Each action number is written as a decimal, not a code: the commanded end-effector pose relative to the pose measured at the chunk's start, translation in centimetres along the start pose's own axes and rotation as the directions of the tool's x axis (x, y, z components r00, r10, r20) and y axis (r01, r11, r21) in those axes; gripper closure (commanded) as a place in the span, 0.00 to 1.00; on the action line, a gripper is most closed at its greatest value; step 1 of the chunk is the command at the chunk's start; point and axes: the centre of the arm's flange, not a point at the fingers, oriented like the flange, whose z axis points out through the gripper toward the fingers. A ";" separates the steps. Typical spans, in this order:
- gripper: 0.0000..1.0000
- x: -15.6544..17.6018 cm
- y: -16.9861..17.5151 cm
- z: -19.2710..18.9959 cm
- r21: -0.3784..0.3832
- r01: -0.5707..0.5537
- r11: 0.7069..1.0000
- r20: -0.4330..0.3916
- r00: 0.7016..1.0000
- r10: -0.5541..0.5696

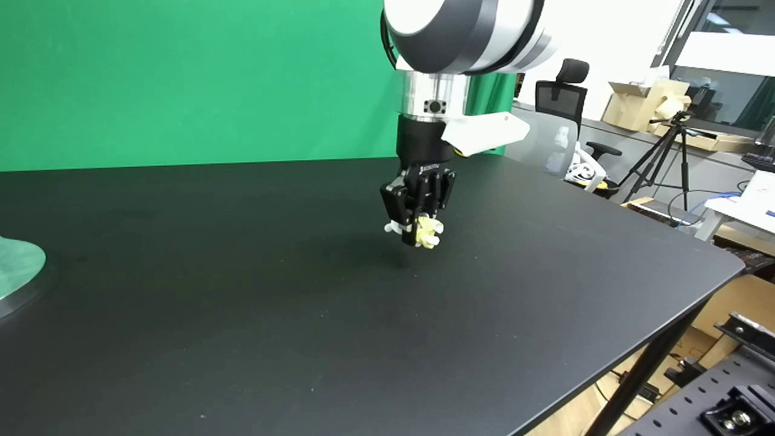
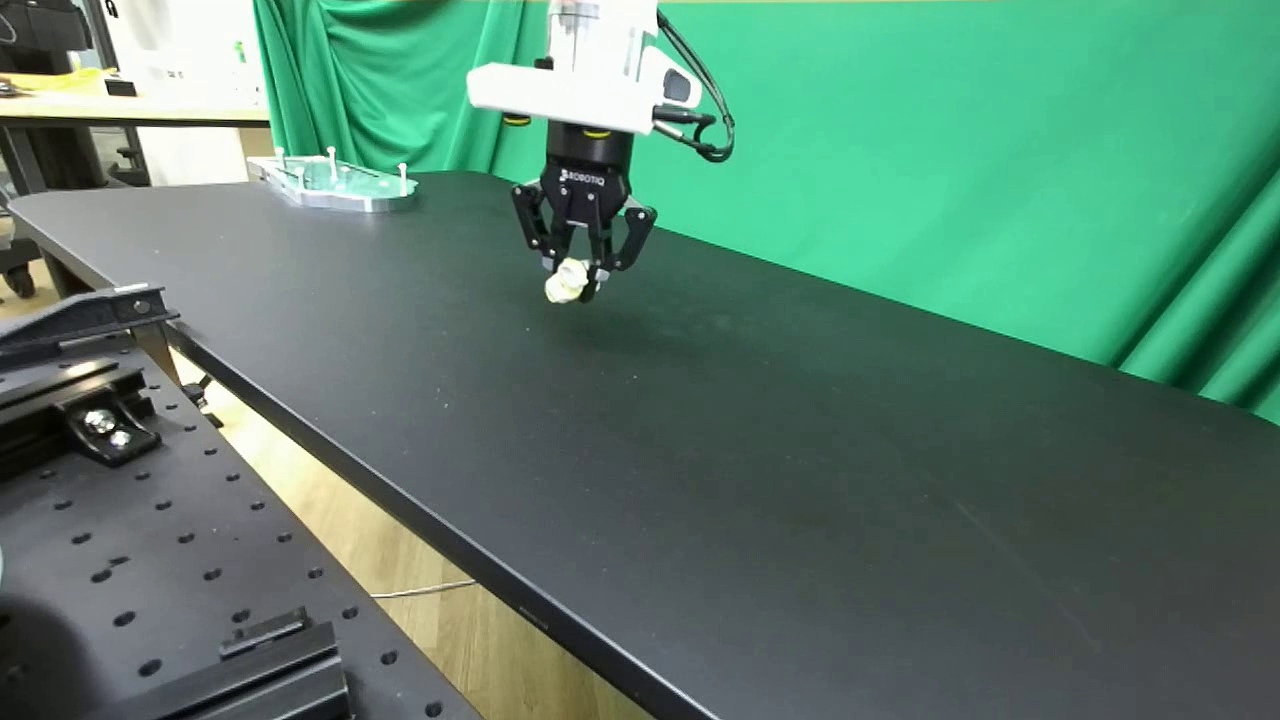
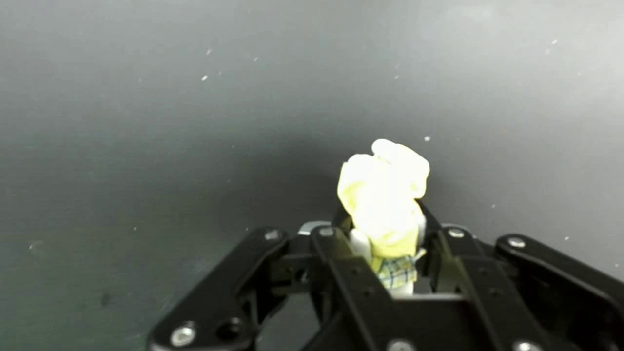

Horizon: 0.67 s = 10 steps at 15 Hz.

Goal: Move the white toy on the table backwards

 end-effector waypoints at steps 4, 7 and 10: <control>0.93 -3.9 -2.6 -0.2 -0.021 -0.137 0.990 0.017 0.990 0.137; 0.46 -4.1 -2.4 0.2 -0.018 -0.191 0.981 0.016 0.981 0.192; 0.33 -4.1 -2.1 0.2 -0.019 -0.224 0.975 0.021 0.974 0.224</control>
